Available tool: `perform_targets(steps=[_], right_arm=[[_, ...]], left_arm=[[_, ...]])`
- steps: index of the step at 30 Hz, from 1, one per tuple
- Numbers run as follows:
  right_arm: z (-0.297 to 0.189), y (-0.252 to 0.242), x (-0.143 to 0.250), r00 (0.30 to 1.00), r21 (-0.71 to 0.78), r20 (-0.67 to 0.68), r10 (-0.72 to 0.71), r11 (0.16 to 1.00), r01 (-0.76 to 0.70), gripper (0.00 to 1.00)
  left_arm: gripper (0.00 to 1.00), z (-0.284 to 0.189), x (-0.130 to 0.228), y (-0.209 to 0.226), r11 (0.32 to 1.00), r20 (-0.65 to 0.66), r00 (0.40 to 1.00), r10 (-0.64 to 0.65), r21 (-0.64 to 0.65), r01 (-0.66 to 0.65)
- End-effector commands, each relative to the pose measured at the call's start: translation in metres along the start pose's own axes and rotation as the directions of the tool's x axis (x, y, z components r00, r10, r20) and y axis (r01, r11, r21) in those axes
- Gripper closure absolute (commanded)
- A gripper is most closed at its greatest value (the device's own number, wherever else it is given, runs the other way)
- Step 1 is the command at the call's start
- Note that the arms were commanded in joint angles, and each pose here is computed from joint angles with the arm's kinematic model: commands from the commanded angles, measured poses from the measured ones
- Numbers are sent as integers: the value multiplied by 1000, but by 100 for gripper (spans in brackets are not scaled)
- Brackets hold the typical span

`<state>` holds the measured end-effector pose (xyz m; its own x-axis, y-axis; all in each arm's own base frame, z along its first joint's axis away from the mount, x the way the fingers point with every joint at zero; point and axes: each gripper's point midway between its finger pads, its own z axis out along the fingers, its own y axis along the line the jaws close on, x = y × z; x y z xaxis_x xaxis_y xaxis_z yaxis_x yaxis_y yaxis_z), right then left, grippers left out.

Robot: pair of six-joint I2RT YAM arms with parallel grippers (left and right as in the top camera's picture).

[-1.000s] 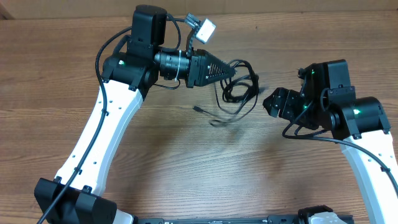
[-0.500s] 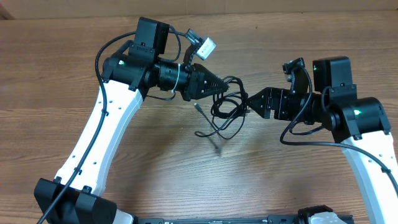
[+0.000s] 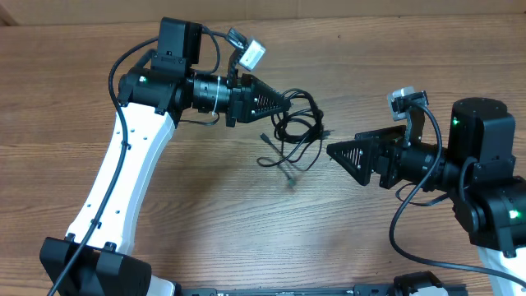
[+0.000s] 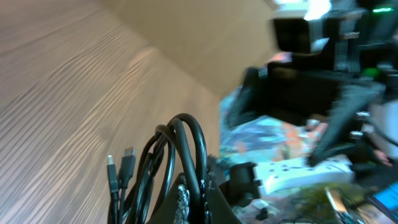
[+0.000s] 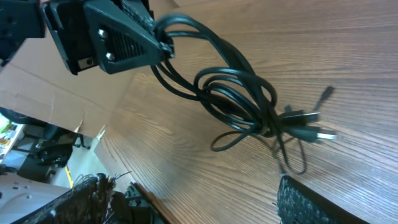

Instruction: Untangle cables

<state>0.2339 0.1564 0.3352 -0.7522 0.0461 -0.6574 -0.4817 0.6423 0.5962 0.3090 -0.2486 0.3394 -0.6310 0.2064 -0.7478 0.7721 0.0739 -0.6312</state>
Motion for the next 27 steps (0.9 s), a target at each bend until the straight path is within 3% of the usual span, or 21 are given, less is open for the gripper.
perform_targets(steps=[1,10,12,22,27], right_arm=[[-5,11,-5,999,-31,18,-32,999,33,16],[-7,-17,-13,998,132,56,-37,991,29,17],[-8,-19,-15,996,151,62,-60,987,50,23],[-7,-5,-26,972,90,89,-218,973,210,24],[-11,-30,-32,972,239,97,-214,953,186,34]], left_arm=[[96,-7,-15,-46,966,69,994,88,237,-102],[96,-8,-16,-51,957,75,992,98,265,-114],[95,-7,-16,-51,957,73,993,97,268,-113],[96,37,4,-60,964,-33,993,111,246,-99],[96,43,7,-69,954,-42,993,114,283,-98]])
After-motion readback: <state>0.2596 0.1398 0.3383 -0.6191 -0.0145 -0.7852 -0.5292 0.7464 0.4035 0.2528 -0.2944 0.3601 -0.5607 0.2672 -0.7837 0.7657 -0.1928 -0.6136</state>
